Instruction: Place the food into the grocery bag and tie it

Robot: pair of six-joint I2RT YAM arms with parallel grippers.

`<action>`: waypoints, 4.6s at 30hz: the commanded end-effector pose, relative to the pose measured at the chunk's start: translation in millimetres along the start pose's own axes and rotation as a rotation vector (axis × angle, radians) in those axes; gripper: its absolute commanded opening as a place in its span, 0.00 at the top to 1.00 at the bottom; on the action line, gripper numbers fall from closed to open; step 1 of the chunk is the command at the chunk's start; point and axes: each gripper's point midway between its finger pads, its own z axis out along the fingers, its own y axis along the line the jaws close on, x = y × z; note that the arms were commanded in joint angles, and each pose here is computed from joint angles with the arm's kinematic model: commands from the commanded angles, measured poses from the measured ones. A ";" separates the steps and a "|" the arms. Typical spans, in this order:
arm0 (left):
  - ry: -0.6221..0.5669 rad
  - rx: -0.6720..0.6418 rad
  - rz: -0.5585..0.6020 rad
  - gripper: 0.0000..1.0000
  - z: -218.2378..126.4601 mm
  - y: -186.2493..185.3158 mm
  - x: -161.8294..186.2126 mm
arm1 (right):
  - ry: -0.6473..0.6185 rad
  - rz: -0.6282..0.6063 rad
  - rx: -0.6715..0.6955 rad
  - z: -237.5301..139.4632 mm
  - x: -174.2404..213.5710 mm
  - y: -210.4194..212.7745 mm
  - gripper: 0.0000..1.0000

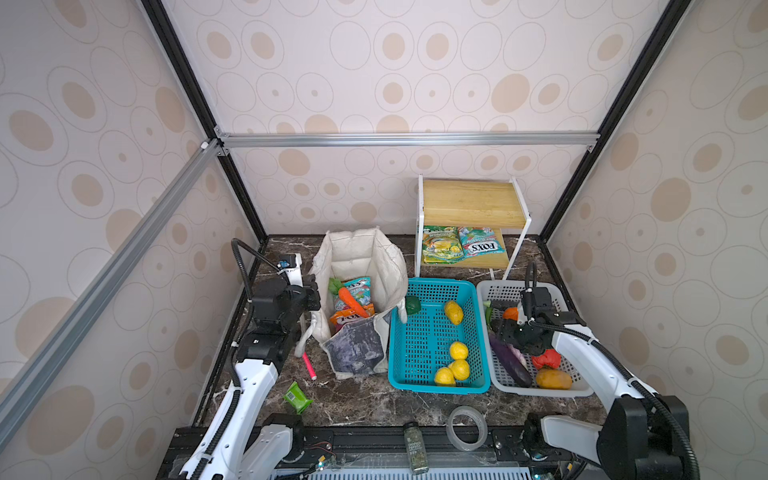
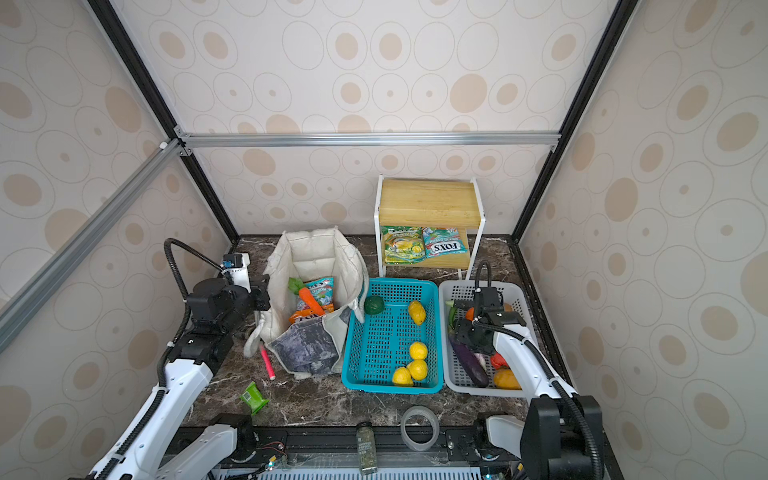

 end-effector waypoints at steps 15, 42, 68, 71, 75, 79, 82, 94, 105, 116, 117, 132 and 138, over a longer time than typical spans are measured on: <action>-0.057 0.012 0.016 1.00 -6.2 -2.1 -17.0 | -0.210 -0.468 -0.119 -69.1 -85.6 54.7 0.28; -0.058 0.037 0.018 1.00 -8.1 -6.8 -17.5 | -0.064 -0.827 -0.091 -25.9 2.3 13.3 0.32; -0.054 0.033 0.017 1.00 -7.8 -6.2 -16.8 | 0.150 -0.879 -0.120 35.8 15.8 18.4 0.47; -0.059 0.033 0.016 1.00 -8.8 -6.3 -18.1 | 0.154 -0.892 -0.106 39.3 14.2 19.0 0.45; -0.065 0.036 0.018 1.00 -10.4 -7.1 -19.7 | 0.159 -0.911 -0.074 48.1 12.8 18.2 0.43; -0.063 0.034 0.017 1.00 -9.8 -6.5 -18.9 | 0.147 -0.898 -0.074 54.0 11.6 22.3 0.50; -0.062 0.034 0.015 1.00 -9.3 -6.4 -18.5 | 0.122 -0.883 -0.080 54.1 10.0 24.3 0.58; -0.070 0.018 0.019 1.00 -10.9 -3.9 -19.7 | -0.037 -0.832 -0.073 17.1 -12.9 33.1 0.65; -0.075 0.018 0.018 1.00 -11.9 -4.1 -21.0 | -0.336 -0.717 -0.119 -69.1 -64.6 59.9 0.65; -0.072 0.021 0.013 1.00 -10.1 -4.4 -19.9 | -0.662 -0.667 -0.499 -196.0 -78.5 178.4 0.70; -0.073 0.022 0.014 1.00 -10.0 -4.3 -19.7 | -0.678 -0.686 -0.529 -204.7 -76.3 196.3 0.70; -0.082 0.040 0.014 1.00 -11.1 -7.5 -20.2 | -0.718 -0.841 -1.027 -256.4 -21.6 464.9 0.66; -0.090 0.031 0.016 1.00 -12.4 -5.9 -21.7 | -0.555 -0.841 -0.972 -184.0 7.2 500.3 0.69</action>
